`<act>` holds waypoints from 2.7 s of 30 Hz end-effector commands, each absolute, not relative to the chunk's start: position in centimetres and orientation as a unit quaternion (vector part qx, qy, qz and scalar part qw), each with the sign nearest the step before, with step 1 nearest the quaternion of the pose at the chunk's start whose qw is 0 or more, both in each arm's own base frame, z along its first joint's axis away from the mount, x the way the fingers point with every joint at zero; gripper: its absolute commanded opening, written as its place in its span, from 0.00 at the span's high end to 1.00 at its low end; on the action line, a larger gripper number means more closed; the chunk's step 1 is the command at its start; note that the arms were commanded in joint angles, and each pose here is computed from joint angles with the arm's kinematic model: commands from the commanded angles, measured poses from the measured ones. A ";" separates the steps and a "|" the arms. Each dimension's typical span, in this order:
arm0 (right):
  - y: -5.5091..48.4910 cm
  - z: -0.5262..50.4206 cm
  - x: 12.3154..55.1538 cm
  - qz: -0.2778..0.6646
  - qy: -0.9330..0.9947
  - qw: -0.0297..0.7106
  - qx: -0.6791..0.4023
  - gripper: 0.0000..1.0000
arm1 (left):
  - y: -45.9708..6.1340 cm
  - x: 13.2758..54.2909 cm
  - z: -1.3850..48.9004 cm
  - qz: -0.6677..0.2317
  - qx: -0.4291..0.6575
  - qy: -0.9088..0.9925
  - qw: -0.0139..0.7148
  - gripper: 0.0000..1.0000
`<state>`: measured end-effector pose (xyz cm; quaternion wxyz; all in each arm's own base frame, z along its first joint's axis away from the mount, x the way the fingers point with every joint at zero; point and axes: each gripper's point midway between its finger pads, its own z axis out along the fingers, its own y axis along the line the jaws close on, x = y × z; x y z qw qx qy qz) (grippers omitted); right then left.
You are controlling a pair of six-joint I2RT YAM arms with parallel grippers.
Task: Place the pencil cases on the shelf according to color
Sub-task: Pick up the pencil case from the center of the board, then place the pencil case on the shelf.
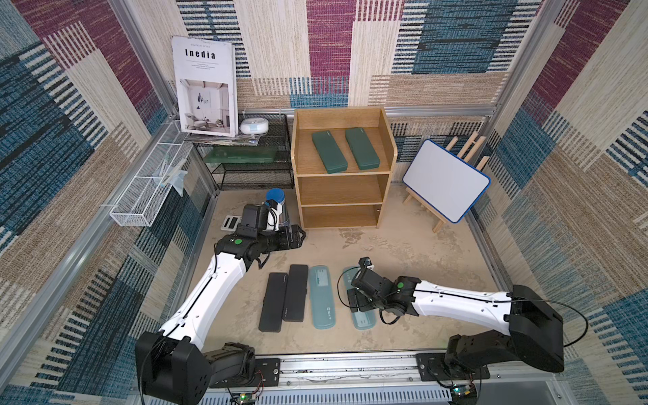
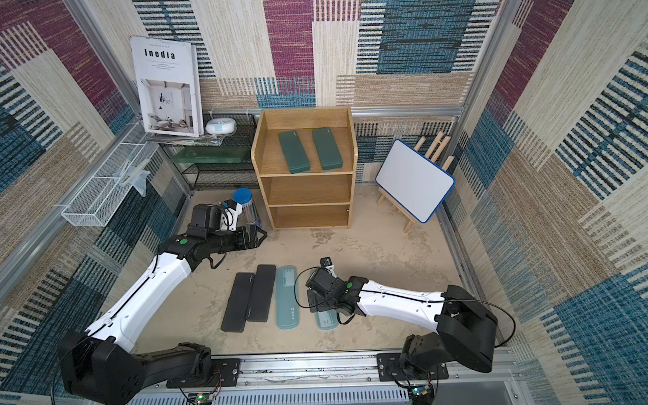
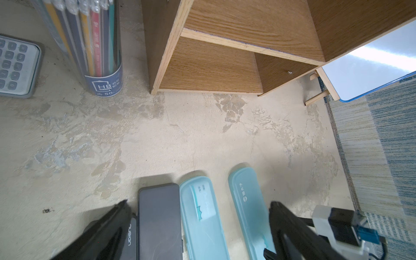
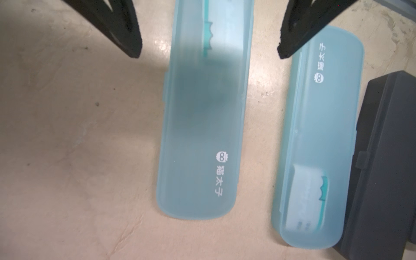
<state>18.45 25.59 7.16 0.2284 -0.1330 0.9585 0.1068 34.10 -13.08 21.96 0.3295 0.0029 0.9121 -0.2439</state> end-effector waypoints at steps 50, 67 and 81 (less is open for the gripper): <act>24.0 6.4 13.4 0.054 0.971 0.208 -0.108 0.25 | -12.9 34.0 22.7 -0.242 0.007 0.908 0.341 0.00; 24.3 20.5 25.8 0.079 0.906 0.406 -0.089 0.24 | -13.1 34.0 22.6 -0.249 0.004 0.908 0.337 0.00; 26.1 21.6 41.2 0.052 0.905 0.410 -0.101 0.23 | -13.6 33.8 22.9 -0.265 0.002 0.906 0.331 0.01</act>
